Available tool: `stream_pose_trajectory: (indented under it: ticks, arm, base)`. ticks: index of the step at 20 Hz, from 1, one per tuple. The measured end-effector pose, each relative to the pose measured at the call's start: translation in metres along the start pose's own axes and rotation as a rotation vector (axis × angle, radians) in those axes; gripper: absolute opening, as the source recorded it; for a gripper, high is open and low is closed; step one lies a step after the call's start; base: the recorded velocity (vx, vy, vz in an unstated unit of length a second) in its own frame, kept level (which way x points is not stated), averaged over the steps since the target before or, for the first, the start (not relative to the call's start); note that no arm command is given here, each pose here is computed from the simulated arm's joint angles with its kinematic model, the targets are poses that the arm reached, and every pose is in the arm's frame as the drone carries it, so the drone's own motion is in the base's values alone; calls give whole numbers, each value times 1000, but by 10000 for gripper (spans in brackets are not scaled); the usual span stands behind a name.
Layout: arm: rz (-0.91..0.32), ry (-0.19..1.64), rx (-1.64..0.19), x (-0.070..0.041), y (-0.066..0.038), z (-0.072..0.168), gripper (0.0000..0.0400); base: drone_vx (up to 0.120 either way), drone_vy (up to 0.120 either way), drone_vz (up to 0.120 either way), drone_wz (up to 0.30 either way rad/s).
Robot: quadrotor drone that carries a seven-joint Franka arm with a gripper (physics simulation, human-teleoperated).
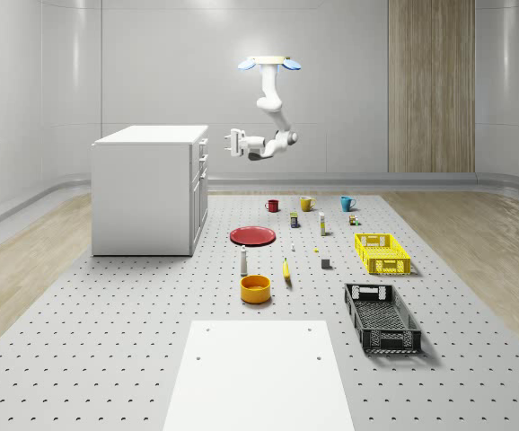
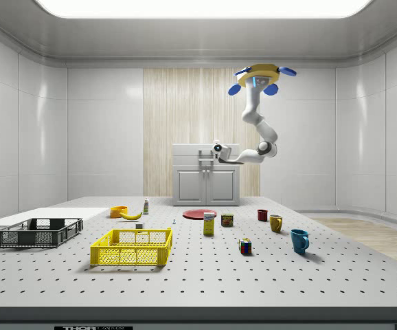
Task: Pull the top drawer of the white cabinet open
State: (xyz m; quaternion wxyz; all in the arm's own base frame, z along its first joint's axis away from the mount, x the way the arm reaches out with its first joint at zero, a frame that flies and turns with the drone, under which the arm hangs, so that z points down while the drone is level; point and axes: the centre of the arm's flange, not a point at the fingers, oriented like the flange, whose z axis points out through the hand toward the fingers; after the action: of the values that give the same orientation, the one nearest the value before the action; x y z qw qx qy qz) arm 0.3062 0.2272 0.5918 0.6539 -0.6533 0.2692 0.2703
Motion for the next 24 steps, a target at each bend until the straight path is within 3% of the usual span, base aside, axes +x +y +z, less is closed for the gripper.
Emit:
stream_pose_trajectory:
  ticks: [11, 24]
  arm:
    - [0, 0, 0, 0, 0, 6, 305]
    - [0, 0, 1, 0, 0, 49, 305]
  base:
    - [116, 0, 0, 0]
    - [0, 0, 0, 0]
